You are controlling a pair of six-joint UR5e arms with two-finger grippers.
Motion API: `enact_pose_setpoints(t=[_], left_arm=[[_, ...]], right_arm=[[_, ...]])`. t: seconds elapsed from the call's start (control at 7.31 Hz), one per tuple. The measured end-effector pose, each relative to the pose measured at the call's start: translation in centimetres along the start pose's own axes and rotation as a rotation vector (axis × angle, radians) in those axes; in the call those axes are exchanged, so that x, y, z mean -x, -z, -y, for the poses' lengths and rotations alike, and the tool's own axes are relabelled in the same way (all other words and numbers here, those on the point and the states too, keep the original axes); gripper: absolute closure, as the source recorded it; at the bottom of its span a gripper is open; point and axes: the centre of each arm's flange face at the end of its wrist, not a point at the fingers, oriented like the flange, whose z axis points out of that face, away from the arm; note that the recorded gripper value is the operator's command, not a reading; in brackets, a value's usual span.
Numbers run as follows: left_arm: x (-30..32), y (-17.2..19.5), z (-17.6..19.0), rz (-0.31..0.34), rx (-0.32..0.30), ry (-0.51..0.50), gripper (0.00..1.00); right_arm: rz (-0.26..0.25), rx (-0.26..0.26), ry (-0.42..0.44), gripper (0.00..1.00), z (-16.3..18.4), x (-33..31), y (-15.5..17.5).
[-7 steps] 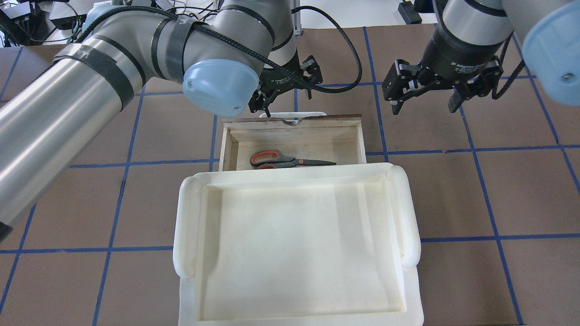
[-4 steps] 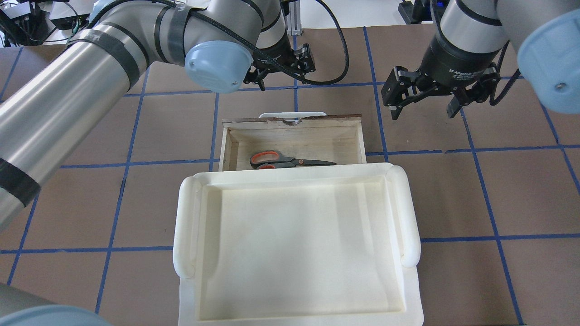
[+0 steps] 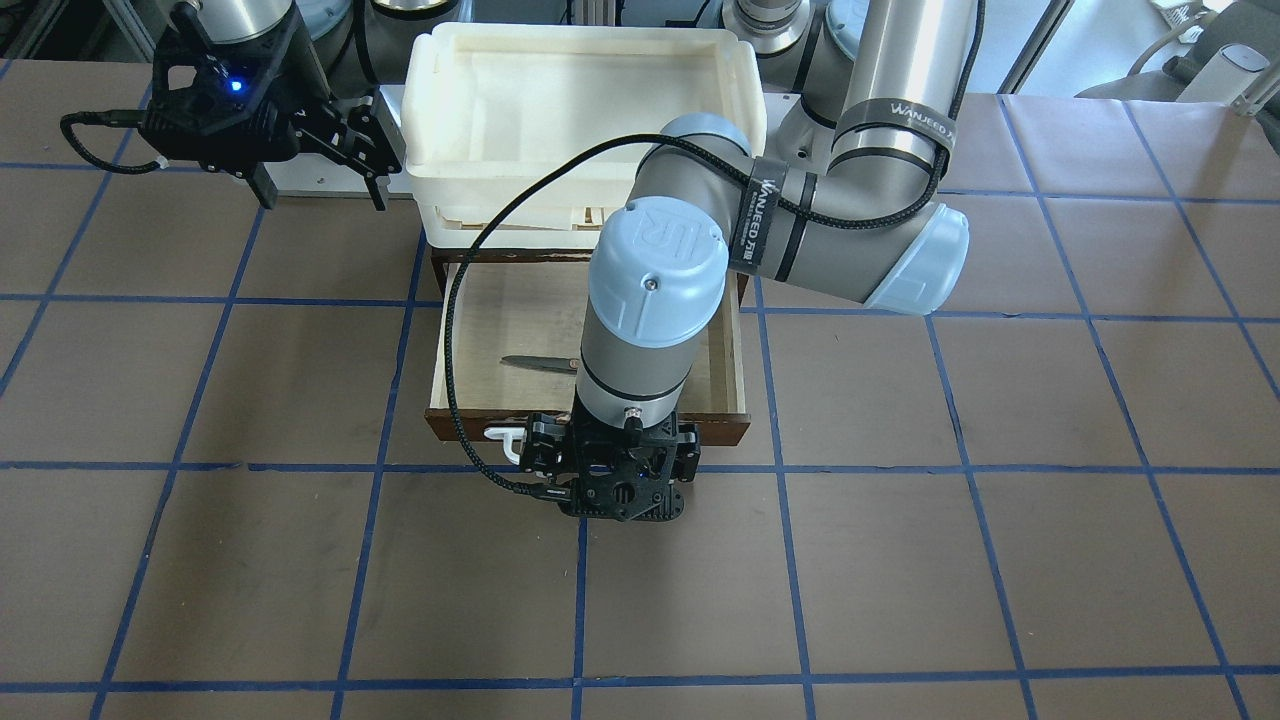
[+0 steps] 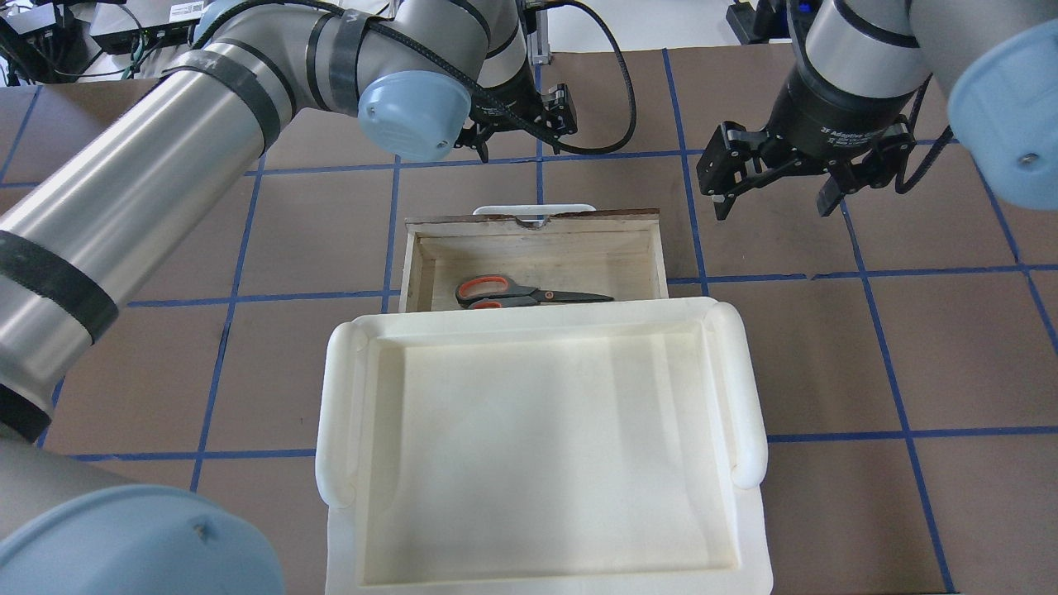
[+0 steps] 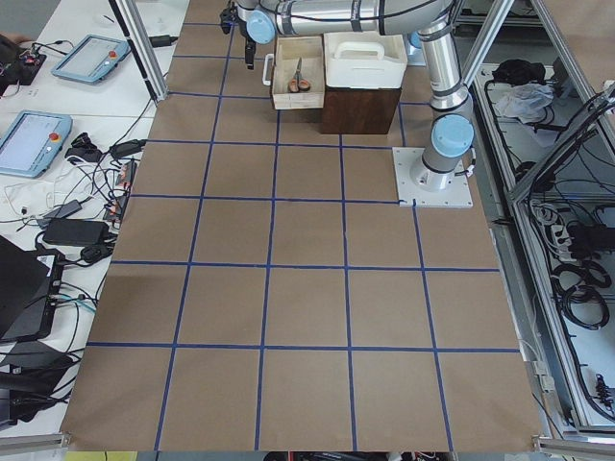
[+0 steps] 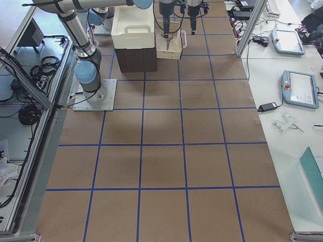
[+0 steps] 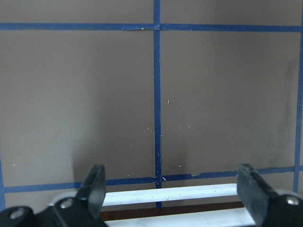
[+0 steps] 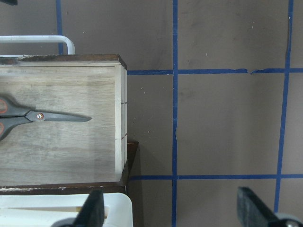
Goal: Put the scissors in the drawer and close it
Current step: 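Raise the left gripper and move it over the drawer's white handle, then lower the left gripper behind the drawer front near the handle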
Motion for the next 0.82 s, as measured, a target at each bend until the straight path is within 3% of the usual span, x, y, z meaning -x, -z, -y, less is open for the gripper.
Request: enact_pose_setpoints(t=[0.41, 0.82], left_arm=[[-0.4, -2.4, -1.2, 0.044, 0.115, -0.002, 0.00], [-1.2, -3.1, -2.2, 0.039, 0.178, -0.002, 0.00]], right_arm=[[0.002, 0.002, 0.004, 0.00, -0.1, 0.2, 0.0], [0.000, 0.008, 0.006, 0.00, -0.2, 0.2, -0.1]])
